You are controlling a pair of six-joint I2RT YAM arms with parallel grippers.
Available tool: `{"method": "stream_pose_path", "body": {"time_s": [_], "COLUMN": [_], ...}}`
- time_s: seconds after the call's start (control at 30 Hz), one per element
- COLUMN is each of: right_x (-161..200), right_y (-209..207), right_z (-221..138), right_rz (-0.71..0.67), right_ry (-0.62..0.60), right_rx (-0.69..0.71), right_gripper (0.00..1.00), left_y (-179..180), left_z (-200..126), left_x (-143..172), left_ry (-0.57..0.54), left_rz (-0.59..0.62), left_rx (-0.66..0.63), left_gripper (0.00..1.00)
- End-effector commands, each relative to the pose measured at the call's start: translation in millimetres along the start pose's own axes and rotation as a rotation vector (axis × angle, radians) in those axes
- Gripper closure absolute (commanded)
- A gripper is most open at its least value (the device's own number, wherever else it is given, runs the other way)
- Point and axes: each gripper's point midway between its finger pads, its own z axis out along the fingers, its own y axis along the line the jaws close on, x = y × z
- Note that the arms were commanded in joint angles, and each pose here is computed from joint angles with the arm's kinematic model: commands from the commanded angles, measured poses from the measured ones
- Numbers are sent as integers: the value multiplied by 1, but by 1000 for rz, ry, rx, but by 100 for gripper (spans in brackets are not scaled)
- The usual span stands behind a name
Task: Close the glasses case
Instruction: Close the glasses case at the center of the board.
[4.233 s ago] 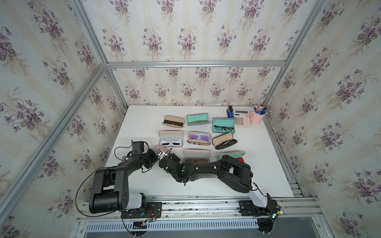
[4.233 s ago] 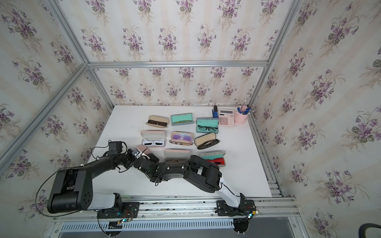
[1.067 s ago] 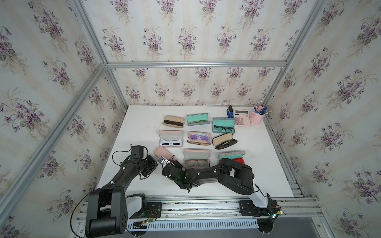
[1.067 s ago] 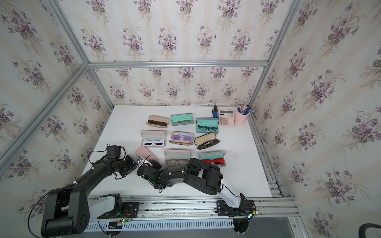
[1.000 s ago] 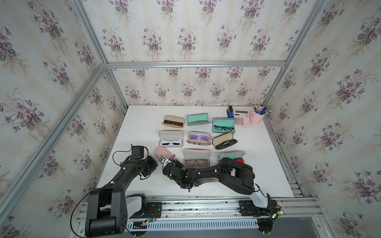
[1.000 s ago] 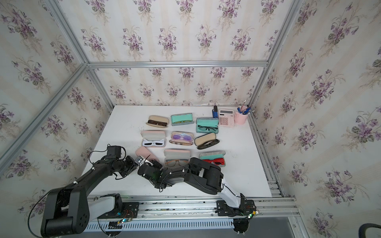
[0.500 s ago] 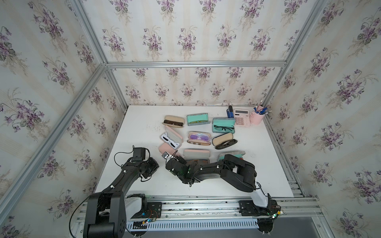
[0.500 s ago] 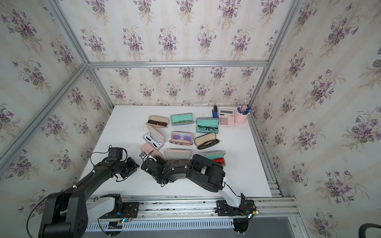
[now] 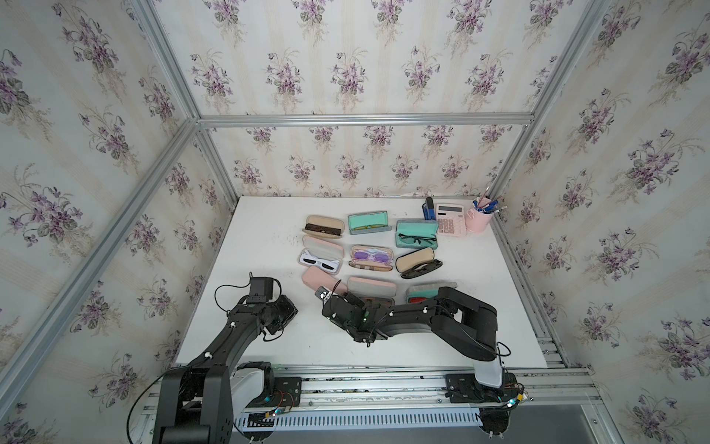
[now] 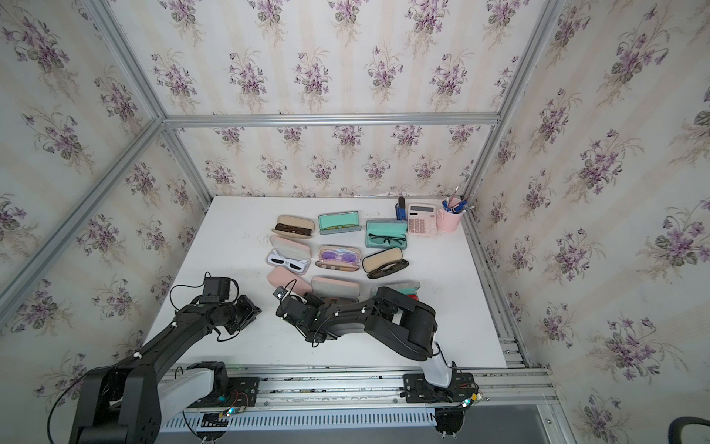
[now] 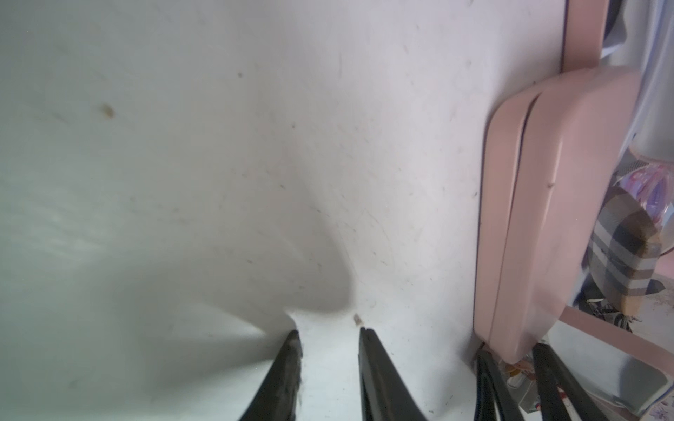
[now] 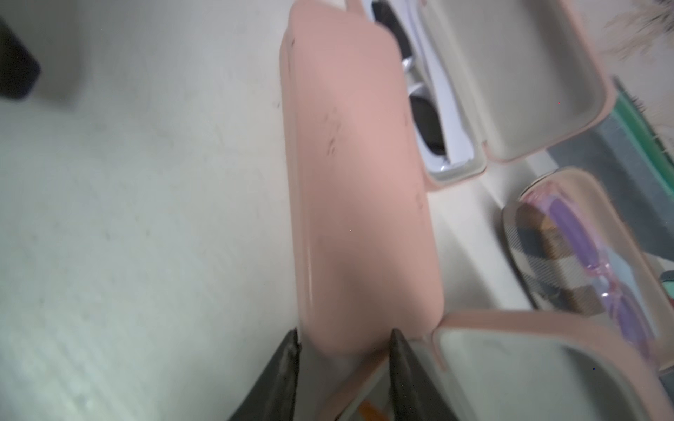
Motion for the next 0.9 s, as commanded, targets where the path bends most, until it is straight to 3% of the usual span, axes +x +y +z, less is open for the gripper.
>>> {"method": "stream_pose_path", "body": {"time_s": [0.0,0.13,0.23,0.57,0.87], "right_x": [13,-11,-25,-60,-35], "right_y": [13,15,17,-19,-91], "right_z": [-15,-43,-62,-120,-142], "right_rz": [-12,51,86,245,446], "right_ry": [54,-46,-99,-219,-198], "right_rx": [-118,-214,-276,-351,-285], "right_gripper": [59,57,56,55,54], "left_y": [-4,-16,-20,-49,-80], "left_z": [-4,-17,-29,-34,-12], "left_x": [6,15,17,52,85], "left_ry": [-2,-16,-57,-37,-16], "left_rz": [20,71,92,231,369], "left_rx": [10,53,75,131,83], "left_gripper": [59,35,30,29,34]}}
